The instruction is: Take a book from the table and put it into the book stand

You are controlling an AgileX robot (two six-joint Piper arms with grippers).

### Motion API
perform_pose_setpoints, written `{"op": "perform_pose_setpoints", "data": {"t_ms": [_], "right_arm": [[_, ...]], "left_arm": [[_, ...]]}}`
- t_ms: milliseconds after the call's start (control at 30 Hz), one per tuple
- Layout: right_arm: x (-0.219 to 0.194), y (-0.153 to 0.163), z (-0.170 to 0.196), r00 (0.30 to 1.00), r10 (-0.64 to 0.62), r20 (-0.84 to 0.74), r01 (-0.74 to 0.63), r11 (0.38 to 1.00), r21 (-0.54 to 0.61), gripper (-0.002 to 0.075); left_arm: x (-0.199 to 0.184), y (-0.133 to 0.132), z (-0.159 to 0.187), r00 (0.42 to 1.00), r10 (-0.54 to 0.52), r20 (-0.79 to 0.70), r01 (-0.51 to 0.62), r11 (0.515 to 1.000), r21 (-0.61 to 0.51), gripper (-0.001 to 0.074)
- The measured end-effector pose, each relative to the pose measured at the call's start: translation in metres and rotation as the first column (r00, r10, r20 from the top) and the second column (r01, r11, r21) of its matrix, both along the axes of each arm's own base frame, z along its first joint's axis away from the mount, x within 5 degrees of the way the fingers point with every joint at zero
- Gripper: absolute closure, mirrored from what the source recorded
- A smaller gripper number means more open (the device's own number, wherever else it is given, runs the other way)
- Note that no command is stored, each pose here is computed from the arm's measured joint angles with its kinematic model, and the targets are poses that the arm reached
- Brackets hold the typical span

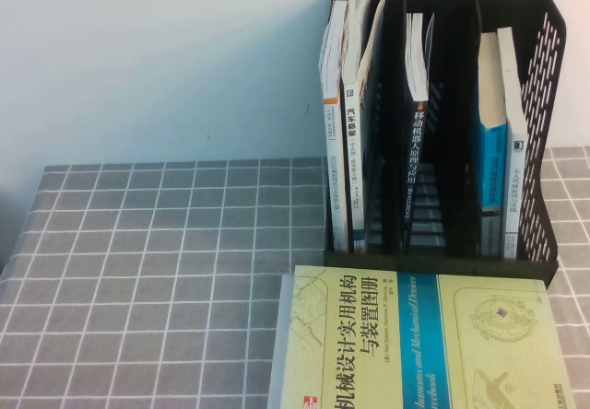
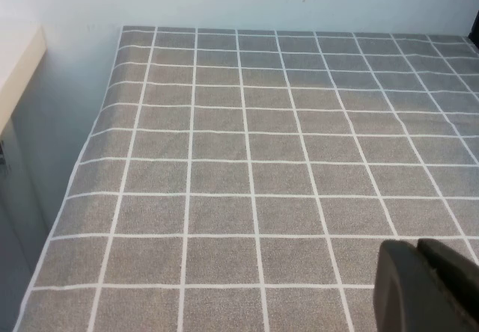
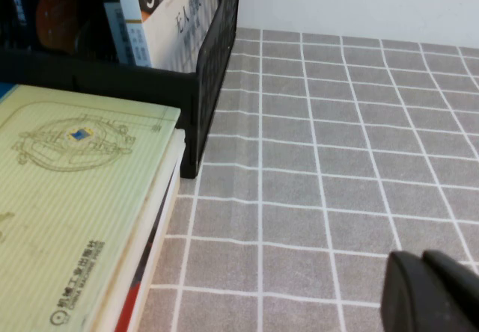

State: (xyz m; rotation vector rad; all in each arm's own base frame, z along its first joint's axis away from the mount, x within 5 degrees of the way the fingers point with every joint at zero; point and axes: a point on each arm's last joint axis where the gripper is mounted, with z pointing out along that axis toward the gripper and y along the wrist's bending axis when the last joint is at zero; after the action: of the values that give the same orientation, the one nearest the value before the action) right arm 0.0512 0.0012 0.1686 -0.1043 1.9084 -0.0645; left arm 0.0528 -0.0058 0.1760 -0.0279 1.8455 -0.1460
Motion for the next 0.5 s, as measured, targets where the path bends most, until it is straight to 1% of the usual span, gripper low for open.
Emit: {"op": "perform_pose_setpoints", "data": {"t_ms": [500], "right_arm": [[0.0000, 0.0000, 0.0000, 1.000, -0.001, 0.000, 0.001, 1.000, 0.002, 0.0729]], "left_arm": [[-0.0001, -0.0001, 0.0001, 1.000, 0.000, -0.001, 0.000, 1.000, -0.005, 0.0738]]}}
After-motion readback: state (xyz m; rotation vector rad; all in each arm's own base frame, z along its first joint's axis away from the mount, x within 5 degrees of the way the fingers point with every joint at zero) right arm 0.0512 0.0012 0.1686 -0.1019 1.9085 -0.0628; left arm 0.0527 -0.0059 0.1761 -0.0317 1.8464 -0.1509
